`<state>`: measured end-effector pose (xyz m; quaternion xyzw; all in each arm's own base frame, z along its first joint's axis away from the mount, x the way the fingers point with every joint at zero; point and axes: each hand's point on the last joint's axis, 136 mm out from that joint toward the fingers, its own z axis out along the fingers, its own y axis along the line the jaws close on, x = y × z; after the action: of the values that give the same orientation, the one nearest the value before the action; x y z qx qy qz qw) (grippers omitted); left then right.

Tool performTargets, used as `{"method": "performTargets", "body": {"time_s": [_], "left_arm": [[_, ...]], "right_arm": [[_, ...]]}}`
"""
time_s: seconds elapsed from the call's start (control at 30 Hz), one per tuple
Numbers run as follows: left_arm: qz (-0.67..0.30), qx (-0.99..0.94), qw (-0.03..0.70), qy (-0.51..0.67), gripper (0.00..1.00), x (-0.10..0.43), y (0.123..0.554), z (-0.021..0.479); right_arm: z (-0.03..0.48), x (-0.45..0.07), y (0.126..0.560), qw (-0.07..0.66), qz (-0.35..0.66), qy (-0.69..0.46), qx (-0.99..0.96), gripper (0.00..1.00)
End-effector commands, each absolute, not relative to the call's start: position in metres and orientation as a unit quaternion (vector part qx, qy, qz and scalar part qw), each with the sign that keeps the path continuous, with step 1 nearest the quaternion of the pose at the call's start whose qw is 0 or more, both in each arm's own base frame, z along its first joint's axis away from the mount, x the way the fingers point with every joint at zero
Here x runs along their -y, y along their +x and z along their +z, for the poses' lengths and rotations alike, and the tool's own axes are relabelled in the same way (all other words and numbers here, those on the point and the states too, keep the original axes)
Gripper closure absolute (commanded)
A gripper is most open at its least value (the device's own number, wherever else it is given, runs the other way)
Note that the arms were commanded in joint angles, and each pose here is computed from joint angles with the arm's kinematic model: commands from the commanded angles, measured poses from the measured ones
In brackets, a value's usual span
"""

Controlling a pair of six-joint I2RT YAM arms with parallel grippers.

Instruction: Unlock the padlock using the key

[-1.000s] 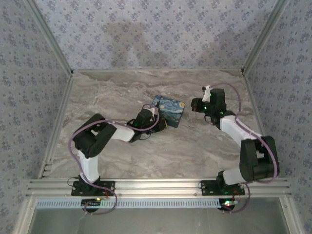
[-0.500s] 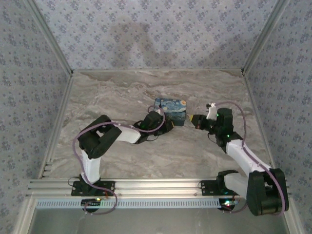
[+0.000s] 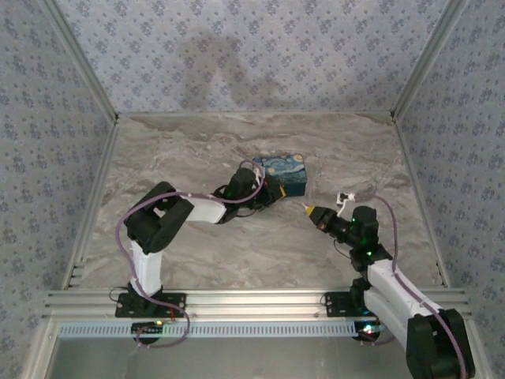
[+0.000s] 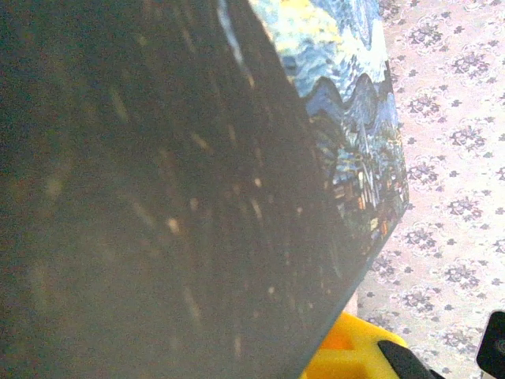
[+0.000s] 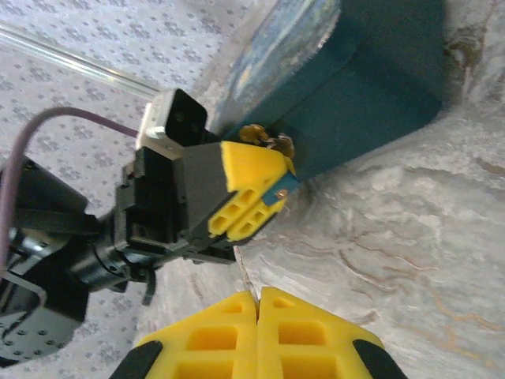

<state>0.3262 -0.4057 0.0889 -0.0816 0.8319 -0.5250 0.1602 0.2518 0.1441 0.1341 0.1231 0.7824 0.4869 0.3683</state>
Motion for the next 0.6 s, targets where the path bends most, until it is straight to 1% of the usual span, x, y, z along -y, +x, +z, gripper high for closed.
{"method": "performTargets", "body": {"time_s": [0.0, 0.37, 0.57], "left_arm": [[-0.57, -0.802, 0.166, -0.073, 1.0, 0.411, 0.33, 0.129], [-0.587, -0.787, 0.173, -0.077, 1.0, 0.41, 0.335, 0.149], [-0.593, -0.782, 0.175, -0.077, 1.0, 0.41, 0.336, 0.156]], "right_arm": [[0.157, -0.142, 0.259, 0.396, 0.509, 0.155, -0.749, 1.0], [0.171, -0.154, 0.268, 0.393, 0.534, 0.223, -0.714, 1.0], [0.155, -0.159, 0.278, 0.361, 0.543, 0.267, -0.709, 1.0]]}}
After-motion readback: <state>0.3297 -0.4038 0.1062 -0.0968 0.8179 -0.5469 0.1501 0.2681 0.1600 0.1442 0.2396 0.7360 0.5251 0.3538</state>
